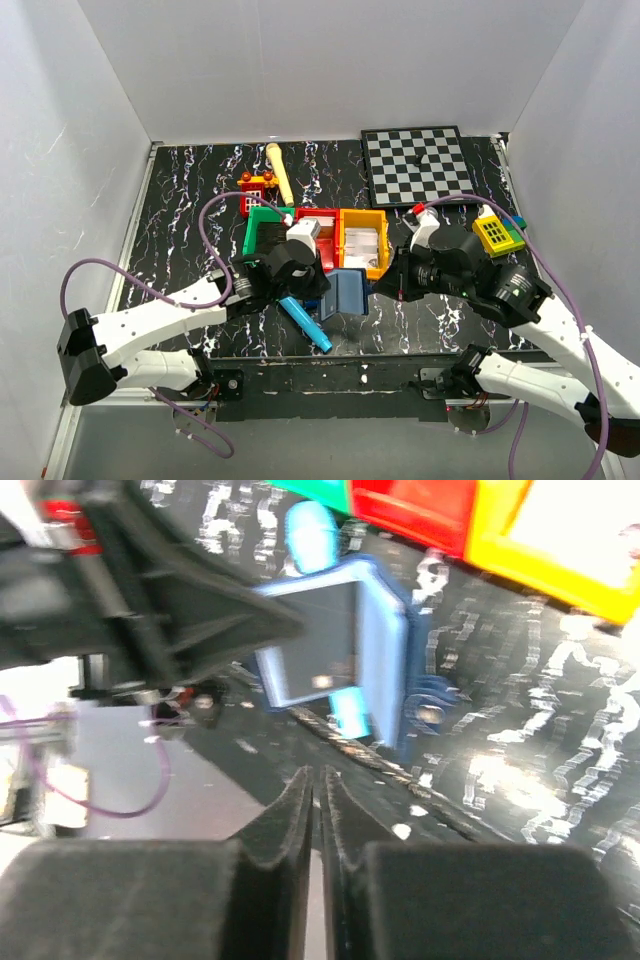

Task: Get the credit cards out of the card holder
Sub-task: Open the card holder, then place the card holder at the corner of the board.

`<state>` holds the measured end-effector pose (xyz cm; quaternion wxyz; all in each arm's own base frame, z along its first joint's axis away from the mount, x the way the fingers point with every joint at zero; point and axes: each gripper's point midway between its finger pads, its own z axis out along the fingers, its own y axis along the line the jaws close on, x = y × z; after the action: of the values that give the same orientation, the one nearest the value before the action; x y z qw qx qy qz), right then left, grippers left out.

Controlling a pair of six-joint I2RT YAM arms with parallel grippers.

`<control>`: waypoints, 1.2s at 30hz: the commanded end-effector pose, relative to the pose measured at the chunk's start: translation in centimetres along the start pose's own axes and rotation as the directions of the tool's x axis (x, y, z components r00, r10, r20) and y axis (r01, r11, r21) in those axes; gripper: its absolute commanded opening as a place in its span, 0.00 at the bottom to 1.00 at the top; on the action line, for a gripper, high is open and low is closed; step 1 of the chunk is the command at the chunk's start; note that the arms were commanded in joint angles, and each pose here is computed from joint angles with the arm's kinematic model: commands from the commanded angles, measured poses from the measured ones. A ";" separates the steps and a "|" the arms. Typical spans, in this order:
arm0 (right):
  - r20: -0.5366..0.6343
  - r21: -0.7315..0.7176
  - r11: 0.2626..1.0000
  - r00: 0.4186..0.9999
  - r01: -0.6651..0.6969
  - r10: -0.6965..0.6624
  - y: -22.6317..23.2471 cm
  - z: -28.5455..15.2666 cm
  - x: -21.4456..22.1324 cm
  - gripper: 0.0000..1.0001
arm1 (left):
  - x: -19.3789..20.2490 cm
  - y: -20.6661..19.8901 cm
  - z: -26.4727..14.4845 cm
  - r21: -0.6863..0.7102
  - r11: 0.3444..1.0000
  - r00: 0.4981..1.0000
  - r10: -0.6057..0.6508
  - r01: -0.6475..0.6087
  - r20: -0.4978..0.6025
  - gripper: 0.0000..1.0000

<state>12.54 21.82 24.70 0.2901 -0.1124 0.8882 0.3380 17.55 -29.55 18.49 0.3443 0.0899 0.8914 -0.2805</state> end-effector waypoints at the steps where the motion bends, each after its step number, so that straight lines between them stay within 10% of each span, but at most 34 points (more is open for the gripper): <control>1: 0.003 -0.255 0.966 0.999 0.049 -0.050 4.1 0.4 0.4 0.06 | -0.3 -2.2 1.0 0.066 0.997 0.999 -0.035 0.036 -0.010 0.00; 36: -0.109 0.152 0.914 0.913 -0.376 0.394 -12.0 11.6 9.3 0.01 | 8.1 0.4 9.2 0.134 0.988 0.982 -0.048 0.073 -0.185 0.00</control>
<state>14.41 20.23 5.47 0.1585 0.0523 0.9357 0.3109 16.76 -34.84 7.77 0.2508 0.1092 0.9003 -0.3385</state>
